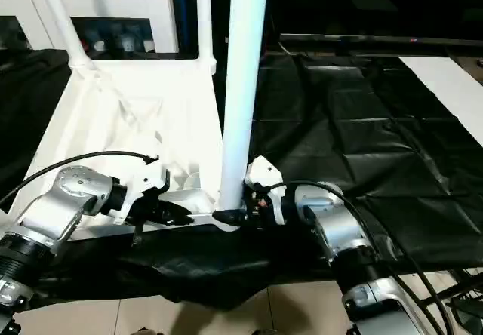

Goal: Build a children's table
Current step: Rotate leg to tighten

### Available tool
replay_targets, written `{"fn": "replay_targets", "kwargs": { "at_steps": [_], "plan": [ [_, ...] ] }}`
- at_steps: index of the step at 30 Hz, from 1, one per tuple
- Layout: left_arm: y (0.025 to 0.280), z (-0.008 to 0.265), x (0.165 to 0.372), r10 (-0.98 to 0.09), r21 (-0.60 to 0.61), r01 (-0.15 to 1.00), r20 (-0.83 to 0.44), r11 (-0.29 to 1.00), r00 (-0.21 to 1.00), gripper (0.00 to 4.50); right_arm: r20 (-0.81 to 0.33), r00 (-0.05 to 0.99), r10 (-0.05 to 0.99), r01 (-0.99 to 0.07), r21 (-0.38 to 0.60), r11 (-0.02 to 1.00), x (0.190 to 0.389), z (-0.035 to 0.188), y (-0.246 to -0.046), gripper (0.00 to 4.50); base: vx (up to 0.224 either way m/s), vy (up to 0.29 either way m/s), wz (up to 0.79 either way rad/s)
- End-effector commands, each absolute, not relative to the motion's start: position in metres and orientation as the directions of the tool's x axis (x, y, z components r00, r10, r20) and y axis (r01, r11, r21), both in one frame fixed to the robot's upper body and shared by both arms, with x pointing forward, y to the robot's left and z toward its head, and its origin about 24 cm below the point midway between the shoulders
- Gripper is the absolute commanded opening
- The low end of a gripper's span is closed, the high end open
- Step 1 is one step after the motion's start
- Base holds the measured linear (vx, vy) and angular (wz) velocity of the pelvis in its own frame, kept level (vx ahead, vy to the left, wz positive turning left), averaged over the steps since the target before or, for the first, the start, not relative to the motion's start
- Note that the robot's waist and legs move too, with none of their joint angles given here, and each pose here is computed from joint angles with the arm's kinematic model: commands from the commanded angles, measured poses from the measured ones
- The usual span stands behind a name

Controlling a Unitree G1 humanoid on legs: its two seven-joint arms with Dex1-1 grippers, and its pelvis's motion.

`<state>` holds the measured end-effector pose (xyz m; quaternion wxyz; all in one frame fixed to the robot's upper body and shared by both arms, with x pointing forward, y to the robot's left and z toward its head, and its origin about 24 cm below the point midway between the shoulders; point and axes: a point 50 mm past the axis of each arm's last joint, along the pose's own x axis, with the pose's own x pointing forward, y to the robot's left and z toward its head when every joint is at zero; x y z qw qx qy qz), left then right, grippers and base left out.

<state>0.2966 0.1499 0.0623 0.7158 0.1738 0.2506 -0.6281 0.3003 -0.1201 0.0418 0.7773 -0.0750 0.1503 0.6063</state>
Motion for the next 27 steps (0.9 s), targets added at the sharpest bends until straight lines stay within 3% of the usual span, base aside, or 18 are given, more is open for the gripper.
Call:
{"fn": "replay_targets", "kwargs": {
  "at_steps": [1, 5, 9, 12, 18, 19, 20, 22, 23, 27],
  "plan": [
    [0.139, 0.054, 0.294, -0.810, -0.072, 0.987, -0.582, 0.140, 0.073, 0.00, -0.317, 0.249, 0.915, -0.956, 0.073, 0.286, 0.301, 0.040, -0.119, 2.58, 0.000, 0.000, 0.00],
    [0.120, 0.052, 0.310, -0.807, -0.002, 0.957, -0.539, 0.290, 0.243, 0.00, -0.299, 0.457, 0.838, -0.866, 0.067, 0.496, 0.315, 0.033, -0.108, 2.58, 0.000, 0.000, 0.00],
    [0.102, 0.053, 0.318, -0.804, 0.012, 0.936, -0.507, 0.353, 0.310, 0.00, -0.271, 0.547, 0.792, -0.804, 0.092, 0.587, 0.318, 0.028, -0.089, 2.57, 0.000, 0.000, 0.00],
    [0.077, 0.055, 0.325, -0.794, 0.018, 0.907, -0.476, 0.421, 0.378, 0.00, -0.246, 0.660, 0.709, -0.698, 0.146, 0.701, 0.323, 0.027, -0.058, 2.57, 0.000, 0.000, 0.00],
    [0.063, 0.053, 0.326, -0.784, 0.039, 0.900, -0.475, 0.434, 0.399, 0.00, -0.229, 0.646, 0.728, -0.722, 0.126, 0.680, 0.318, 0.027, -0.031, 2.57, 0.000, 0.000, 0.00],
    [0.063, 0.053, 0.326, -0.785, 0.042, 0.901, -0.476, 0.431, 0.398, 0.00, -0.227, 0.645, 0.730, -0.724, 0.124, 0.679, 0.318, 0.027, -0.032, 2.57, 0.000, 0.000, 0.00],
    [0.064, 0.053, 0.326, -0.785, 0.044, 0.903, -0.476, 0.428, 0.396, 0.00, -0.226, 0.645, 0.730, -0.724, 0.124, 0.678, 0.317, 0.027, -0.032, 3.13, 0.000, 0.000, 0.00],
    [0.067, 0.053, 0.326, -0.790, 0.047, 0.907, -0.473, 0.419, 0.390, 0.00, -0.198, 0.647, 0.736, -0.714, 0.182, 0.676, 0.319, 0.029, -0.037, 3.13, 0.000, 0.000, 0.00],
    [0.068, 0.053, 0.325, -0.795, 0.048, 0.911, -0.471, 0.410, 0.383, 0.00, -0.192, 0.643, 0.741, -0.717, 0.188, 0.671, 0.320, 0.030, -0.039, 3.36, 0.000, 0.000, 0.00],
    [0.078, 0.054, 0.319, -0.827, 0.034, 0.939, -0.464, 0.341, 0.317, 0.00, -0.200, 0.619, 0.759, -0.755, 0.116, 0.646, 0.322, 0.033, -0.055, 3.68, 0.000, 0.000, 0.00]
  ]
}}
